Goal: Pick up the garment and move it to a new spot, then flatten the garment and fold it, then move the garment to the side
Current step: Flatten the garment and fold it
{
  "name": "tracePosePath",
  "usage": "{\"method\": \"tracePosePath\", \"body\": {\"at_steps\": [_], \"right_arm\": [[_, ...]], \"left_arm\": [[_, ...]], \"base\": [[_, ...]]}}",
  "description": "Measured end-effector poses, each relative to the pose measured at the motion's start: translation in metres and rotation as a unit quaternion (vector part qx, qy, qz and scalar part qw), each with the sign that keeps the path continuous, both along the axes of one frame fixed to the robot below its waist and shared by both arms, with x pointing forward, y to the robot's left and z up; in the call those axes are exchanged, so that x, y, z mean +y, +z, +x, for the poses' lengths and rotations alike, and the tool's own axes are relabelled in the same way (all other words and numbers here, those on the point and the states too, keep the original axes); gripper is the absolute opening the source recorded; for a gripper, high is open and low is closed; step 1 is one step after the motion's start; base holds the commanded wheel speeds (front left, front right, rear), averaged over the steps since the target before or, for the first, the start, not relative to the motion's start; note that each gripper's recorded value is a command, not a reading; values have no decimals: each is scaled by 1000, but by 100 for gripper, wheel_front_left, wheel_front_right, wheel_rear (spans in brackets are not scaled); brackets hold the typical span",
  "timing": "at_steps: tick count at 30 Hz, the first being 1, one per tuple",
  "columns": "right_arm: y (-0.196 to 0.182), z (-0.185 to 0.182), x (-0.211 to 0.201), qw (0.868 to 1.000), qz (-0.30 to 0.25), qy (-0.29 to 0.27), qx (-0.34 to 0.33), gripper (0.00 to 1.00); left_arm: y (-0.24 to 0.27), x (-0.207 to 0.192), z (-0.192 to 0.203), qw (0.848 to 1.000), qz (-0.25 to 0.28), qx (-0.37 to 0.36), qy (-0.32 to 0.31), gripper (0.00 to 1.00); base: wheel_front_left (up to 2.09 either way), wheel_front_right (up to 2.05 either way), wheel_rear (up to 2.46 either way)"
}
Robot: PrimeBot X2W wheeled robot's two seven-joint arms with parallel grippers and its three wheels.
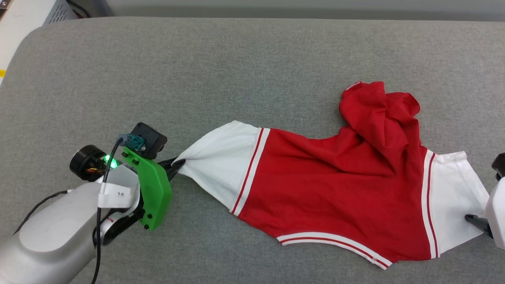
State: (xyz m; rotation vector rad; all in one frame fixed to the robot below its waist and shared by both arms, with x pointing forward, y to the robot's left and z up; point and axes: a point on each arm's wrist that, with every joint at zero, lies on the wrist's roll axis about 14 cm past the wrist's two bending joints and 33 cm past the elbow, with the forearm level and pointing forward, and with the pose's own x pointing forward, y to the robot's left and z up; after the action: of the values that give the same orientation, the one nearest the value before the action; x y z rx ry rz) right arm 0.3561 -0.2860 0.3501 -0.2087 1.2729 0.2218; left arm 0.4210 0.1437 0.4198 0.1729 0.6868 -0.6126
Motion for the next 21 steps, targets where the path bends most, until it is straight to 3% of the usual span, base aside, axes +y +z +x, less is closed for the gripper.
{"method": "tracePosePath", "body": {"at_steps": [4,5,6,14,21], "right_arm": [[-6,0,3,1000,12,-6,-6,100],[-6,0,3,1000,16,-9,-12,28],[-5,1,4,1000,21,-11,-19,0],[30,24,21,988,79,-13,-131,0],[109,51,21,953,120,-10,-278,0]], "left_arm": [[0,-1,2,1000,-4,-4,0,0],[0,-1,2,1000,-5,-5,0,0],[1,-1,2,1000,-6,-8,0,0],[21,-5,-3,998,-30,-50,6,0],[79,-8,-1,988,-65,-137,8,0]], "base": [[0,0,0],[0,0,0],[0,0,0],[0,0,0],[0,0,0]]}}
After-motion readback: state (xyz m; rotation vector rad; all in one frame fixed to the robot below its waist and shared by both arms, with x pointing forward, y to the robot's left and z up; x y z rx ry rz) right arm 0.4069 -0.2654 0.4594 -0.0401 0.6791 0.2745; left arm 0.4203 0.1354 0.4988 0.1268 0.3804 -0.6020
